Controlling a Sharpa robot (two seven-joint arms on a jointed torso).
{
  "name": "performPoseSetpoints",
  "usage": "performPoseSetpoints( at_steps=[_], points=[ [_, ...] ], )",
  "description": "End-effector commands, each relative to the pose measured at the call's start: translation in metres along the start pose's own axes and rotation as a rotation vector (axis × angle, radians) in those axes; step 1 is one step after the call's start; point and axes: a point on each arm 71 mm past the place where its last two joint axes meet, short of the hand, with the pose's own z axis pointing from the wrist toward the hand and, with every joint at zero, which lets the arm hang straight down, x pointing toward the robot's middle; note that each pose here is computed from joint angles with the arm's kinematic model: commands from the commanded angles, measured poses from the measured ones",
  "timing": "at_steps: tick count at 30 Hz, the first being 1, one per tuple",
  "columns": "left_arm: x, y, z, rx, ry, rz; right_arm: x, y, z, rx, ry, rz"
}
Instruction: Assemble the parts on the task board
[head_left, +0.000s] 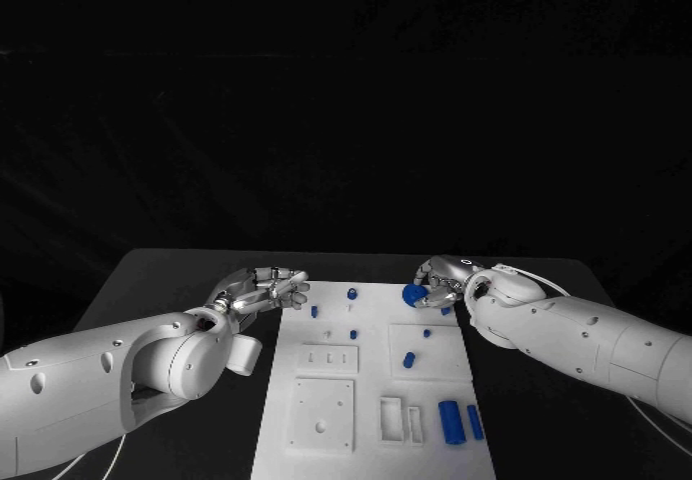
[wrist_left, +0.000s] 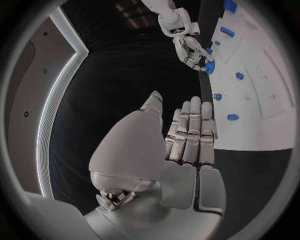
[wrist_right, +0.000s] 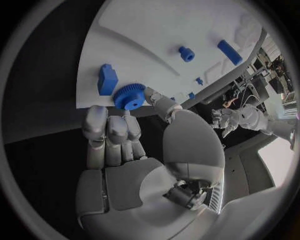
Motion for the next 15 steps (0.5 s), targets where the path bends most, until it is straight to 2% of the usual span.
performPoseSetpoints(
  at_steps=[1,9,15],
  points=[
    [0.0022,-0.0015,0.0003,0.012,0.016,-0.007,0.0053,0.0003,-0.0003,-0.009,0.035,0.001],
    [0.0020,-0.0015,0.0002,0.012,0.016,-0.007,0.0079,-0.0019,-0.0001,0.000,0.049,-0.002],
    [0.0016,-0.0015,0.0002,0.012,0.015,-0.007,0.0120,0.0001,-0.0006,-0.013,0.040,-0.061]
  ],
)
